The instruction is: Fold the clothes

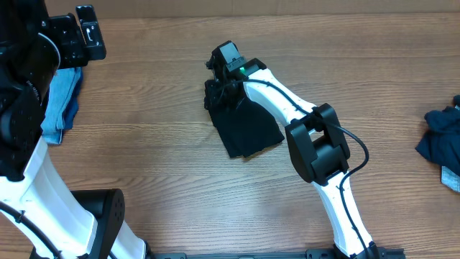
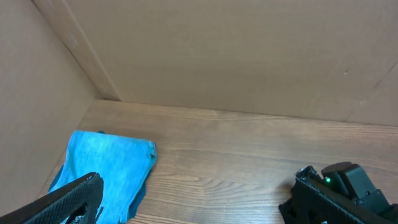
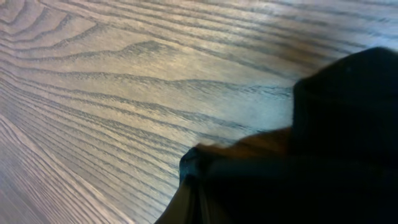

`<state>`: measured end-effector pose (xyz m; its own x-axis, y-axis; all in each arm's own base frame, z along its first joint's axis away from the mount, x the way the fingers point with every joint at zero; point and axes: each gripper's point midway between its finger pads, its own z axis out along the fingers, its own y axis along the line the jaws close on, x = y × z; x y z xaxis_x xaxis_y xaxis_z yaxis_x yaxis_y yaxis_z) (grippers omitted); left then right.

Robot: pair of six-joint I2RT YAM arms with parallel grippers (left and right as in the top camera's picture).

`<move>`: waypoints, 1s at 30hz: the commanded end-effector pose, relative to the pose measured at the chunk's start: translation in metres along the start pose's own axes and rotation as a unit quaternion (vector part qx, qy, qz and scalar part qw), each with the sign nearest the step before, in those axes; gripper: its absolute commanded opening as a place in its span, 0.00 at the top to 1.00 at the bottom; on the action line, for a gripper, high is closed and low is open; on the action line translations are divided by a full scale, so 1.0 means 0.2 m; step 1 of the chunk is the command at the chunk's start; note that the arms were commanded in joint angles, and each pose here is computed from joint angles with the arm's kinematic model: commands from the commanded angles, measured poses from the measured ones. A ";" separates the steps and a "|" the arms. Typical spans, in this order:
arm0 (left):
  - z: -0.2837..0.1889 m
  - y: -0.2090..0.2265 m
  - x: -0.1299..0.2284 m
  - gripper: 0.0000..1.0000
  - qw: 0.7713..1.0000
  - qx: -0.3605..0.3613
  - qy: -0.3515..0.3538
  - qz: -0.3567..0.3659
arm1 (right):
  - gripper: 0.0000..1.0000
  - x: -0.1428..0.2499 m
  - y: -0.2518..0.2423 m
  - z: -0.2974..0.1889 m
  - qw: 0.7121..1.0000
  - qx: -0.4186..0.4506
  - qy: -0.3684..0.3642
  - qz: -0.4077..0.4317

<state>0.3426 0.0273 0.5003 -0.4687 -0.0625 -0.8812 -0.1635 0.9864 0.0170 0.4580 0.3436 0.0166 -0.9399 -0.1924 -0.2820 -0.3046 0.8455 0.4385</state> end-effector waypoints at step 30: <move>0.03 0.00 0.00 0.00 1.000 -0.004 0.005 -0.001 | 0.71 0.76 -0.17 -0.80 0.947 0.124 0.272 0.121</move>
<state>0.3428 0.0279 0.5001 -0.4688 -0.0625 -0.8811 -0.1665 0.9859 0.0186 0.3239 0.1918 0.1176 -0.9614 -0.0980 0.2572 -0.0423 0.9760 0.2138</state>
